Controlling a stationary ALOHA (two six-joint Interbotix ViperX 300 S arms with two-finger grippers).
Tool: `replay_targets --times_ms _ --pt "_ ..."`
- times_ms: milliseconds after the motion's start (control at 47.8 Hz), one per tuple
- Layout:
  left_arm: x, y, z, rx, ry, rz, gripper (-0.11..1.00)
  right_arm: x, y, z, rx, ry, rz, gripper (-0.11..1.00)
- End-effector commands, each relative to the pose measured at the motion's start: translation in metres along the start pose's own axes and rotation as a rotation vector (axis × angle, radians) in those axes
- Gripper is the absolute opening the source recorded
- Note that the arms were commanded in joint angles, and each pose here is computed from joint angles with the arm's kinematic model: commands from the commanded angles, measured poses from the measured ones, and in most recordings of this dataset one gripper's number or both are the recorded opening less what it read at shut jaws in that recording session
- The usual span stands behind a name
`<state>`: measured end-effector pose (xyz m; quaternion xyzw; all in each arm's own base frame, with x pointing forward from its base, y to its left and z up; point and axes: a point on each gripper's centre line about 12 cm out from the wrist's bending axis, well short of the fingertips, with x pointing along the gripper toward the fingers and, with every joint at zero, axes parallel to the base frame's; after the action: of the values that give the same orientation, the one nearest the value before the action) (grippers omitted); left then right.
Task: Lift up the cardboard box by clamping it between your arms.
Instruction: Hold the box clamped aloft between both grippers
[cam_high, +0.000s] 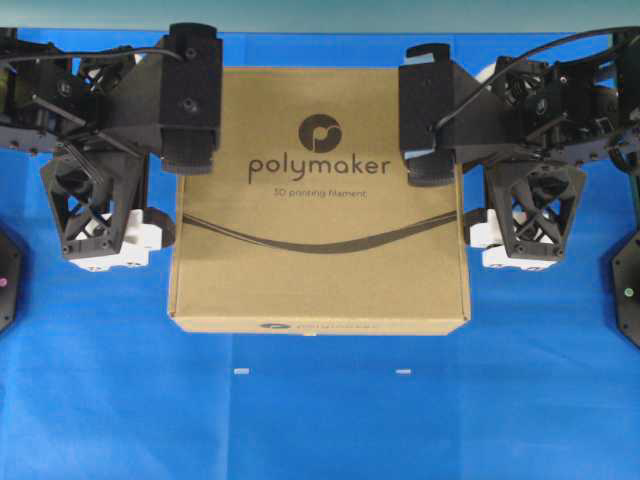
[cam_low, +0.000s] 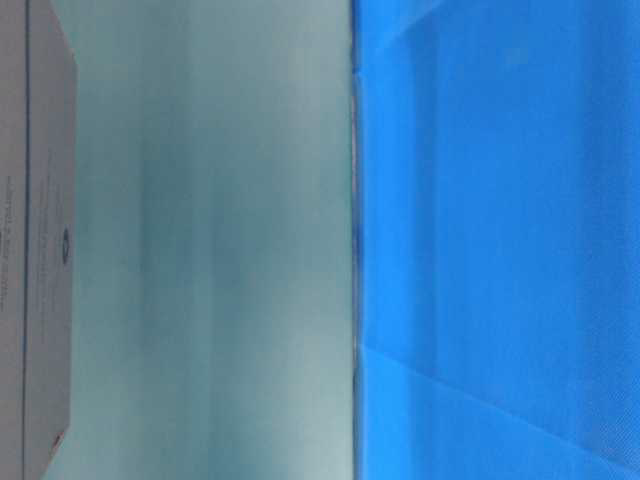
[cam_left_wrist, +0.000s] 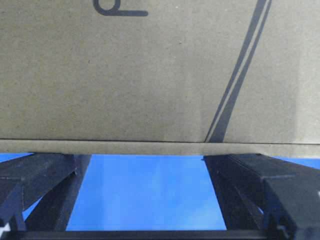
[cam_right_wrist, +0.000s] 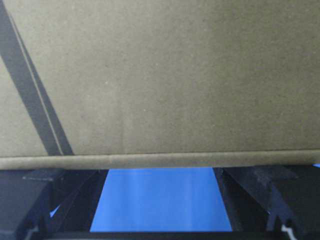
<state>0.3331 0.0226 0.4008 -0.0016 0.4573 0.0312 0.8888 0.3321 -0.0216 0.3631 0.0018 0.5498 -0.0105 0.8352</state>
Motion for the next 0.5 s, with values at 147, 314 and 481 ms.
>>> replay_targets --times_ms 147,314,481 --pt "-0.011 0.005 0.025 -0.024 -0.110 0.009 0.88 -0.007 0.005 0.018 0.054 -0.086 0.018 0.99" --pt "0.003 0.005 0.018 -0.022 -0.093 0.013 0.88 0.008 0.005 0.015 0.055 -0.078 0.017 0.99" --pt "0.029 0.000 0.007 -0.016 -0.110 0.005 0.88 0.030 0.005 0.011 0.056 -0.106 0.016 0.99"
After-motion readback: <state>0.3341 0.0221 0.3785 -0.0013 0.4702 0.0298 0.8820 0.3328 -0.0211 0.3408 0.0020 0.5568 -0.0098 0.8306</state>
